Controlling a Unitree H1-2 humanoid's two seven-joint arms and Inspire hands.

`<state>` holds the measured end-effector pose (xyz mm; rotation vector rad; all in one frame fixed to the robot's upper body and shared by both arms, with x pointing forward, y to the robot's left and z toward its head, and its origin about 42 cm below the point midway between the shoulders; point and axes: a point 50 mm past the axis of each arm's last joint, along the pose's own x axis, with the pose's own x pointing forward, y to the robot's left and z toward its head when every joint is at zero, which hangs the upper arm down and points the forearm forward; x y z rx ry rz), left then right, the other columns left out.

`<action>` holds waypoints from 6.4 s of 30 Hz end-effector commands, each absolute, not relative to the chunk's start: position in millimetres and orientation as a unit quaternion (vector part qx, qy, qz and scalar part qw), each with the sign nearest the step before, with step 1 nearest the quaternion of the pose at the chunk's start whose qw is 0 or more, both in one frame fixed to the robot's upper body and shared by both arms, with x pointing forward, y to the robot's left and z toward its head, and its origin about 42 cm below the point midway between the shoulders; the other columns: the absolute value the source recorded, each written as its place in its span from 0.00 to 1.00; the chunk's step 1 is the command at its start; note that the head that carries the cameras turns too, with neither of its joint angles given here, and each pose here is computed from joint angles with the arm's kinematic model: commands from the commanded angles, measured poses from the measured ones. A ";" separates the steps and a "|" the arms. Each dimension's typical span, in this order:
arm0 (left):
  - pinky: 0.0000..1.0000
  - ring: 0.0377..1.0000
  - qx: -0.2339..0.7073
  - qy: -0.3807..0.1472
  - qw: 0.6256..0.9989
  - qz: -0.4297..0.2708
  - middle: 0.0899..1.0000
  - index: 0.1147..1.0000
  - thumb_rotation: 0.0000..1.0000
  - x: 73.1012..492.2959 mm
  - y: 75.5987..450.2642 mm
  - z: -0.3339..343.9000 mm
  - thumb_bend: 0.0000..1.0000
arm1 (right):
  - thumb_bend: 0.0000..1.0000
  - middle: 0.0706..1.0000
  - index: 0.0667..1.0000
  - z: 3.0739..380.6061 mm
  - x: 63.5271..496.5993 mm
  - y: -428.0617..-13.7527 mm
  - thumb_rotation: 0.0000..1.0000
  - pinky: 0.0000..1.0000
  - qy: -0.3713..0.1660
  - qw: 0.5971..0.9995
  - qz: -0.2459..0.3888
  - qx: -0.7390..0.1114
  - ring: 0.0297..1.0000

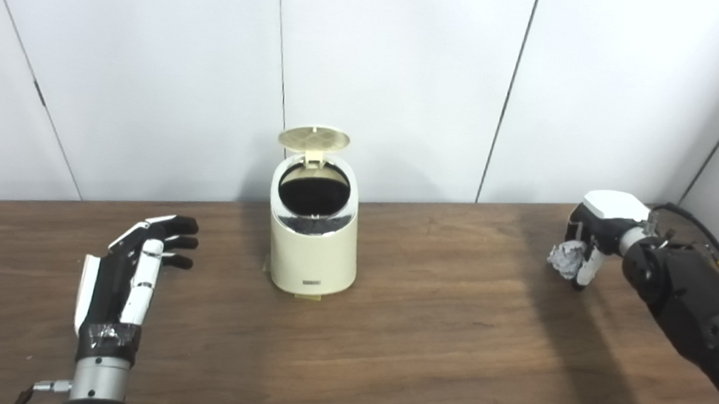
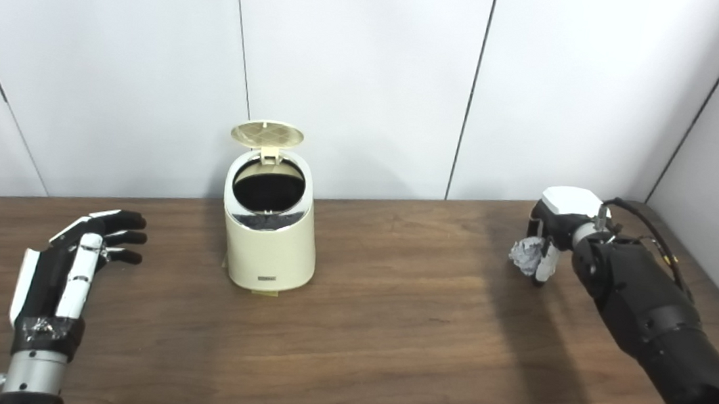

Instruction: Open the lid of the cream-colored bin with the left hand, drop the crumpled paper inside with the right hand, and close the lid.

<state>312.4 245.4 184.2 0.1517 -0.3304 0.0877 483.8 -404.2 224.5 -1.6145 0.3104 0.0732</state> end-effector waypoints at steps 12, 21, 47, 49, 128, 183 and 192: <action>0.56 0.64 0.073 -0.205 0.975 0.038 0.65 0.64 0.84 316.6 243.3 202.5 0.31 | 0.53 0.40 0.47 255.0 486.1 -394.8 0.00 0.38 0.102 0.684 0.011 -0.722 0.45; 0.56 0.64 0.070 -0.208 0.975 0.036 0.66 0.64 0.82 318.2 241.4 201.1 0.32 | 0.53 0.44 0.45 286.9 495.8 -377.0 0.00 0.29 0.125 0.665 -0.007 -0.737 0.36; 0.55 0.63 0.068 -0.211 0.974 0.038 0.65 0.63 0.83 320.6 237.4 200.4 0.30 | 0.53 0.42 0.46 354.7 481.6 -291.4 0.00 0.37 0.006 0.681 0.031 -0.732 0.43; 0.55 0.63 0.069 -0.212 0.974 0.039 0.65 0.63 0.82 320.6 236.9 200.5 0.30 | 0.53 0.44 0.45 360.2 479.1 -282.5 0.00 0.37 -0.001 0.671 0.038 -0.741 0.43; 0.60 0.67 0.060 -0.214 0.973 0.061 0.68 0.66 0.80 324.9 215.9 197.7 0.34 | 0.52 0.44 0.47 394.2 446.8 -89.0 0.00 0.28 -0.217 0.657 0.151 -0.707 0.38; 0.60 0.67 0.062 -0.212 0.973 0.059 0.67 0.65 0.77 326.3 214.2 196.1 0.35 | 0.52 0.59 0.45 355.8 453.5 -94.0 0.13 0.40 -0.251 0.640 0.148 -0.711 0.49; 0.60 0.67 0.066 -0.211 0.973 0.060 0.67 0.65 0.78 325.1 214.7 196.3 0.35 | 0.52 0.65 0.45 355.6 452.3 -93.8 0.13 0.49 -0.243 0.638 0.146 -0.716 0.58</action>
